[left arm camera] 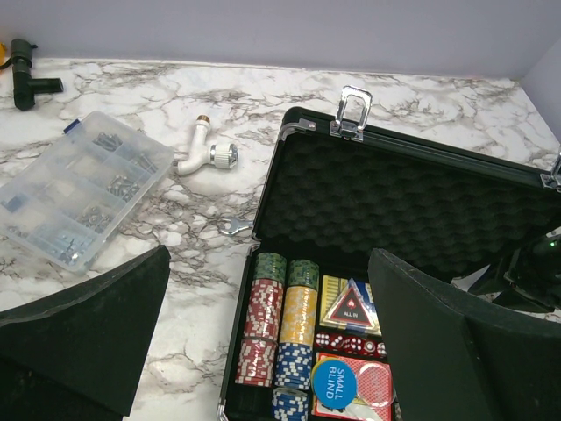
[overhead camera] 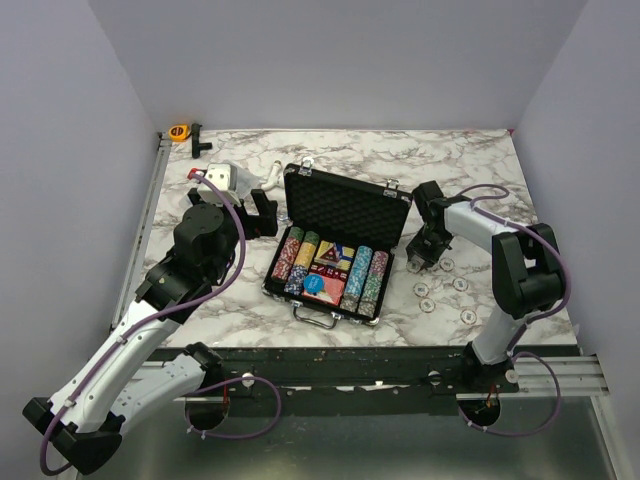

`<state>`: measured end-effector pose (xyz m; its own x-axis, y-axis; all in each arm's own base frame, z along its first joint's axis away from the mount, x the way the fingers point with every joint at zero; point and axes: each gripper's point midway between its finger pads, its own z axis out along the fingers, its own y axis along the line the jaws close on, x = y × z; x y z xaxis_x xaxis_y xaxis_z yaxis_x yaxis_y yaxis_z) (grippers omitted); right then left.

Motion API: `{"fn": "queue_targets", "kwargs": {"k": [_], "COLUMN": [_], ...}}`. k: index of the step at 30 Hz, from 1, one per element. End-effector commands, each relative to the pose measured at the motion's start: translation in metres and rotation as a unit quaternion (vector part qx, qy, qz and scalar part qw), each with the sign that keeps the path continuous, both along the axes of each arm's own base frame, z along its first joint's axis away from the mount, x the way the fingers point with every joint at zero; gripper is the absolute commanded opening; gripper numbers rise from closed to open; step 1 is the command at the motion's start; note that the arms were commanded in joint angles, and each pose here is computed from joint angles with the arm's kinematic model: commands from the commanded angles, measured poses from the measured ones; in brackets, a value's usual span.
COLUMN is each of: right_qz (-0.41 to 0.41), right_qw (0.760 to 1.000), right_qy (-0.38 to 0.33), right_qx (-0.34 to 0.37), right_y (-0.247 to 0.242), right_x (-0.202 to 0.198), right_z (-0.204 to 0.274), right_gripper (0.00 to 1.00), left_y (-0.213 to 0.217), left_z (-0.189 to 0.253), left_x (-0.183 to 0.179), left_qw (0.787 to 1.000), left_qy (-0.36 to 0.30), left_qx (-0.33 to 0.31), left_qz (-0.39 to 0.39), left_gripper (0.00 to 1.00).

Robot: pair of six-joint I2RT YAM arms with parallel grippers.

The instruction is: Pack up texas hold em set

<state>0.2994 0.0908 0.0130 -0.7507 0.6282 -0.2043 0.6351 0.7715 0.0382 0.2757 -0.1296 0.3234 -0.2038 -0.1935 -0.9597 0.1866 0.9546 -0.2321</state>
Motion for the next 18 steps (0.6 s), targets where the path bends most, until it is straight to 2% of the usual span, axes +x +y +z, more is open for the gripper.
{"fn": "queue_targets", "kwargs": {"k": [1, 8, 11, 18], "right_qz": [-0.004, -0.008, -0.01, -0.008], "right_qw": [0.998, 0.999, 0.999, 0.999], "right_qy": [0.056, 0.025, 0.0, -0.004], "right_qx": [-0.034, -0.035, -0.034, -0.039], "right_y": [-0.014, -0.015, -0.015, -0.018], "right_x": [-0.023, -0.016, -0.009, -0.01], "right_z": [-0.029, -0.011, 0.0, 0.007], "right_gripper": [0.32, 0.25, 0.25, 0.25], "left_y": [0.002, 0.003, 0.002, 0.001], "left_z": [0.014, 0.012, 0.012, 0.01], "left_x": [-0.002, -0.001, -0.001, 0.0], "left_qw": [1.0, 1.0, 1.0, 1.0], "left_qy": [-0.013, -0.012, -0.011, -0.009], "left_qx": [-0.007, -0.005, -0.005, -0.004], "left_qz": [0.0, 0.001, 0.0, -0.001], "left_gripper": [0.95, 0.95, 0.95, 0.95]}}
